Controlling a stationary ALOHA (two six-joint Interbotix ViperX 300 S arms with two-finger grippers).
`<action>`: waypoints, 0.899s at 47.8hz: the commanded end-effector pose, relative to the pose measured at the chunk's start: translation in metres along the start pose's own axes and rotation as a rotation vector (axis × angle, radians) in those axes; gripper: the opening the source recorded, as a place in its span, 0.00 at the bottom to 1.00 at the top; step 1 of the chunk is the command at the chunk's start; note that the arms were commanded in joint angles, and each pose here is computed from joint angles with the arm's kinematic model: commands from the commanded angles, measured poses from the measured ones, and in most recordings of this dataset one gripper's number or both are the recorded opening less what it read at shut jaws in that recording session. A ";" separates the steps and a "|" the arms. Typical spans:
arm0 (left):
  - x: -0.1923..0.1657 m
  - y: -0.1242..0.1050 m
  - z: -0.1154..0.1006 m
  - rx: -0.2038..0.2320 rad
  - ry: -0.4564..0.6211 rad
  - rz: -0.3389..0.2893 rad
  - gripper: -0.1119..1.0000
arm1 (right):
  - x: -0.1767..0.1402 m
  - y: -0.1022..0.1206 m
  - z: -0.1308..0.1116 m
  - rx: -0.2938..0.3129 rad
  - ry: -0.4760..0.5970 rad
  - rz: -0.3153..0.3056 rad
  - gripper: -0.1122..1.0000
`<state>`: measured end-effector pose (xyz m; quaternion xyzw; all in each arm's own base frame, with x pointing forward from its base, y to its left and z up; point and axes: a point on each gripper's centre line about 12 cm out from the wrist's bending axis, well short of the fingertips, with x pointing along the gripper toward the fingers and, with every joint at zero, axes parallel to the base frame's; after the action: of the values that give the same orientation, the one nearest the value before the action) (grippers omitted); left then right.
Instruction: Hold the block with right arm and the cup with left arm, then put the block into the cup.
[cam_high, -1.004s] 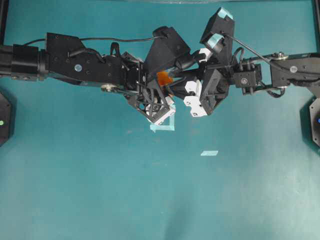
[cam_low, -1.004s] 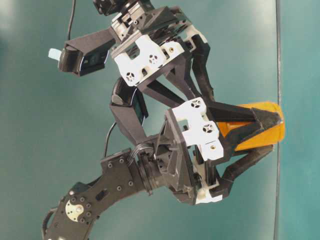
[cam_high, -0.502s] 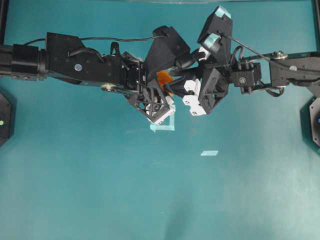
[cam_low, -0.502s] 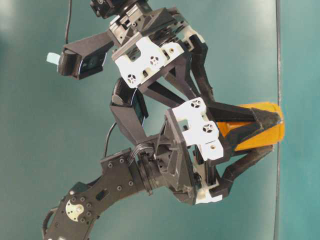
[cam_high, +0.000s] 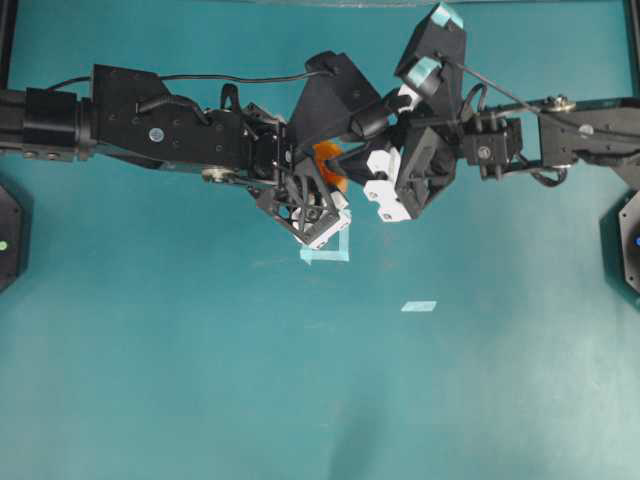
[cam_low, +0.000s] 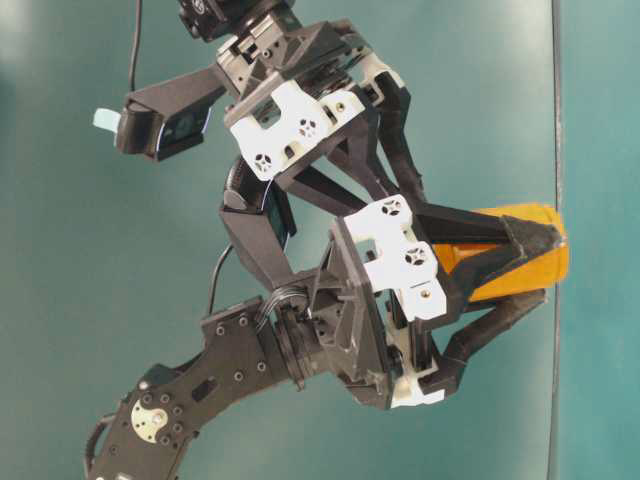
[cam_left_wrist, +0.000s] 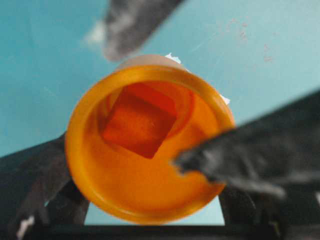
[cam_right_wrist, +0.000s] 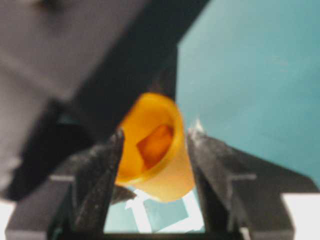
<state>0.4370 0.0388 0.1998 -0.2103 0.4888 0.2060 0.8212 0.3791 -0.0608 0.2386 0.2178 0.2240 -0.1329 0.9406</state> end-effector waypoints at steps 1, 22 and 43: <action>-0.011 -0.002 0.009 -0.008 -0.033 -0.018 0.70 | -0.005 0.003 0.016 0.003 -0.044 0.013 0.63; -0.011 -0.002 0.009 -0.007 -0.034 -0.017 0.70 | -0.005 -0.004 0.021 0.003 -0.055 -0.004 0.63; -0.010 -0.002 0.008 -0.008 -0.031 -0.017 0.70 | -0.005 -0.004 0.021 0.003 -0.057 -0.005 0.63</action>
<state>0.4366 0.0393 0.1993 -0.2113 0.4893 0.2067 0.8205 0.3776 -0.0727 0.2396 0.2167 0.2203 -0.1467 0.9397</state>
